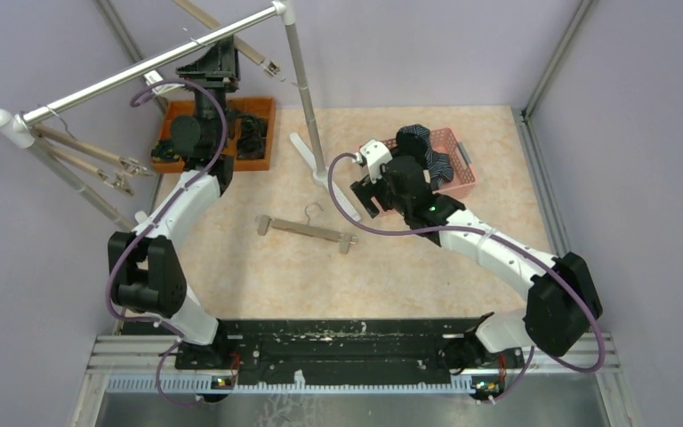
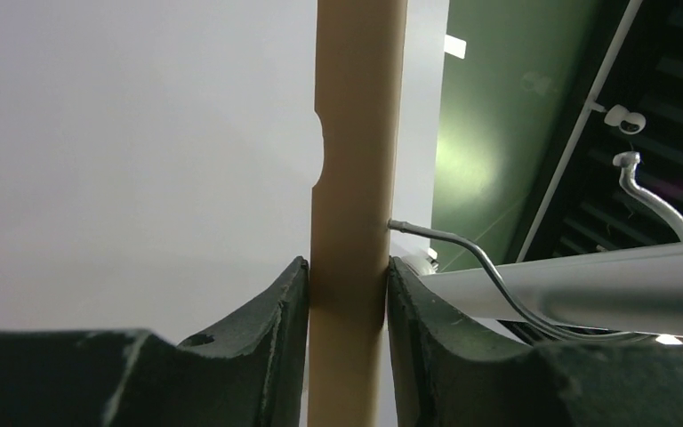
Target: Remove the underwear clipped to the hanger
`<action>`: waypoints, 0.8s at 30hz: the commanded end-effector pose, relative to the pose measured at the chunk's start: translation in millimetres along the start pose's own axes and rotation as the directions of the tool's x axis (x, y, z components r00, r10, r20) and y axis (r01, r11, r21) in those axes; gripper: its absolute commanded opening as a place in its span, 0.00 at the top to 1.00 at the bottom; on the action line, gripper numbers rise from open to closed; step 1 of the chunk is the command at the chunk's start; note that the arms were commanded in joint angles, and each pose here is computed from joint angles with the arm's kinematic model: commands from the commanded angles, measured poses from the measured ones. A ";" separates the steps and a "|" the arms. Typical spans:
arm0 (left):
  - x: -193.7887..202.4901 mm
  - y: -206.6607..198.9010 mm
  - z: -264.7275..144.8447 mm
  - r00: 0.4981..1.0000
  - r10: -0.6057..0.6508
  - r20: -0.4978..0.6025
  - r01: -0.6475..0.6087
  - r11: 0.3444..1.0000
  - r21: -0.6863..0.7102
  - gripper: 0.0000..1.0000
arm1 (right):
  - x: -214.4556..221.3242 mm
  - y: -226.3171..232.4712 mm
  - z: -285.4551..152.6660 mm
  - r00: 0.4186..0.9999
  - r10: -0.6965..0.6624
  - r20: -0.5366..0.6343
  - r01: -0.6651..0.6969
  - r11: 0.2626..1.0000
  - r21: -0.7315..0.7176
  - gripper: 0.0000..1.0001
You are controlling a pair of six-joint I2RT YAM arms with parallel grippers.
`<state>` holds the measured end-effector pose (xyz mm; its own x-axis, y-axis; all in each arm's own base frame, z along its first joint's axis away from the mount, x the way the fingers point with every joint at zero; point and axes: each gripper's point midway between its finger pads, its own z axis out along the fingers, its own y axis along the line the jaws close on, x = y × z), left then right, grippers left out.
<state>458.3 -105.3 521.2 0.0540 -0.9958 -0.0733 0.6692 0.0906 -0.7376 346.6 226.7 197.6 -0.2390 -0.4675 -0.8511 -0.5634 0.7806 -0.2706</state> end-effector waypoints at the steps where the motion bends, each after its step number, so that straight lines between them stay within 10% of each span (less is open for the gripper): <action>1: -8.2 -40.5 -7.9 1.000 -0.012 -0.001 0.012 0.993 0.116 0.55 | -13.2 0.6 5.0 0.999 -0.038 0.032 0.038 0.999 0.022 0.16; 12: 18.2 -36.1 -40.3 0.982 0.086 -0.168 -0.068 0.992 0.108 0.02 | -15.1 5.6 12.9 0.997 -0.059 0.041 0.058 0.998 0.016 0.16; 24: 21.5 -15.7 -105.2 0.921 0.291 -0.259 -0.289 0.956 0.049 0.01 | -16.2 6.1 17.1 0.995 -0.088 0.041 0.088 0.996 0.011 0.16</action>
<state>380.7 -121.3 479.5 0.0452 -0.9359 -0.3493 0.6756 0.2862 -0.6795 351.3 234.5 177.5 -0.2242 -0.5423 -0.8097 -0.5877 0.7380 -0.3315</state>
